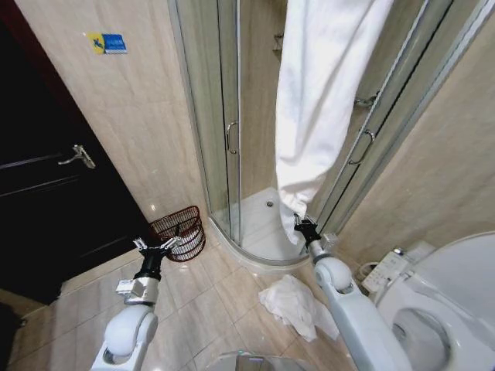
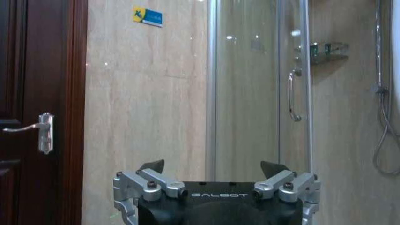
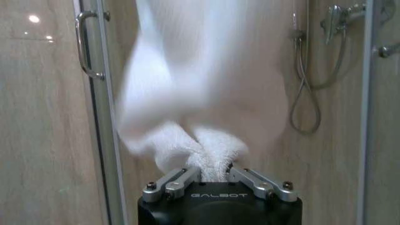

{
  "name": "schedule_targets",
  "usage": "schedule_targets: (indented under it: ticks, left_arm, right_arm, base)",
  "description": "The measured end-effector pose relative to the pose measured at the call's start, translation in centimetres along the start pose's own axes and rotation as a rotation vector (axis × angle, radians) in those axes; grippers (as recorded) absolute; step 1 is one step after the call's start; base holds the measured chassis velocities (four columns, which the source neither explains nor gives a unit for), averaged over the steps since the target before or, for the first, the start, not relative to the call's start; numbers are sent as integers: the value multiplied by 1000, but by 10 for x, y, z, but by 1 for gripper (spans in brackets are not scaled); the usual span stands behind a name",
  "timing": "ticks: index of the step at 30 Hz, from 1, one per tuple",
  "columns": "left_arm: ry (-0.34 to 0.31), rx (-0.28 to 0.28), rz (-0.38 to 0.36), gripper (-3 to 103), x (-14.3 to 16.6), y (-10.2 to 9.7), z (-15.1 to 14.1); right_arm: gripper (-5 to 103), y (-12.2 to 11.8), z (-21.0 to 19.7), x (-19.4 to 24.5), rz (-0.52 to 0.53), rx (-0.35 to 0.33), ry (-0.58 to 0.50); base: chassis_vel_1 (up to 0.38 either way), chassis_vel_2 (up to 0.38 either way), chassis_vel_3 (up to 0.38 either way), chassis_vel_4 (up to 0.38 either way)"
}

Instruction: Discard the used towel into the hamper.

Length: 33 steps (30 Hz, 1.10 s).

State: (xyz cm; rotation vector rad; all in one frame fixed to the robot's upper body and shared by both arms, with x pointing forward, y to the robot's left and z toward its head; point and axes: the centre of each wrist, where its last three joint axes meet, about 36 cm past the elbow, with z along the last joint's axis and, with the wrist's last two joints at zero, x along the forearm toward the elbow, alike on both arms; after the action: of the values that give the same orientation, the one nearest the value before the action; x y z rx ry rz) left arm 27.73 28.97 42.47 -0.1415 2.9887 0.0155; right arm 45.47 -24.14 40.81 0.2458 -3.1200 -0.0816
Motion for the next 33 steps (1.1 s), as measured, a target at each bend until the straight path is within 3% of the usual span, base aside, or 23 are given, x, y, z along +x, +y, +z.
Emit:
schedule_targets:
  ticks: [5,8,15,29,33]
  left_arm:
    - [0,0,-3,100,0,1,1]
    - [8,4,0,100,1,-2,5]
    - [14,12,7,100,1,-8,11]
    - [8,15,10,100,-3,-6,15]
    - [12,25,15,100,-3,-11,12]
  right_arm:
    - [8,-14,-11,-33,-11,34,-53]
    - [8,-22,-38,-62,-27,43,-124]
    - [8,-27,-65,-84,-40,53,-204]
    - [8,-14,-53,-24,-57,30,-212]
    - [8,-3,-60,2,-71,-18,-220]
  base:
    - [0,0,0,0]
    - [0,0,0,0]
    - [0,0,0,0]
    - [0,0,0,0]
    - [0,0,0,0]
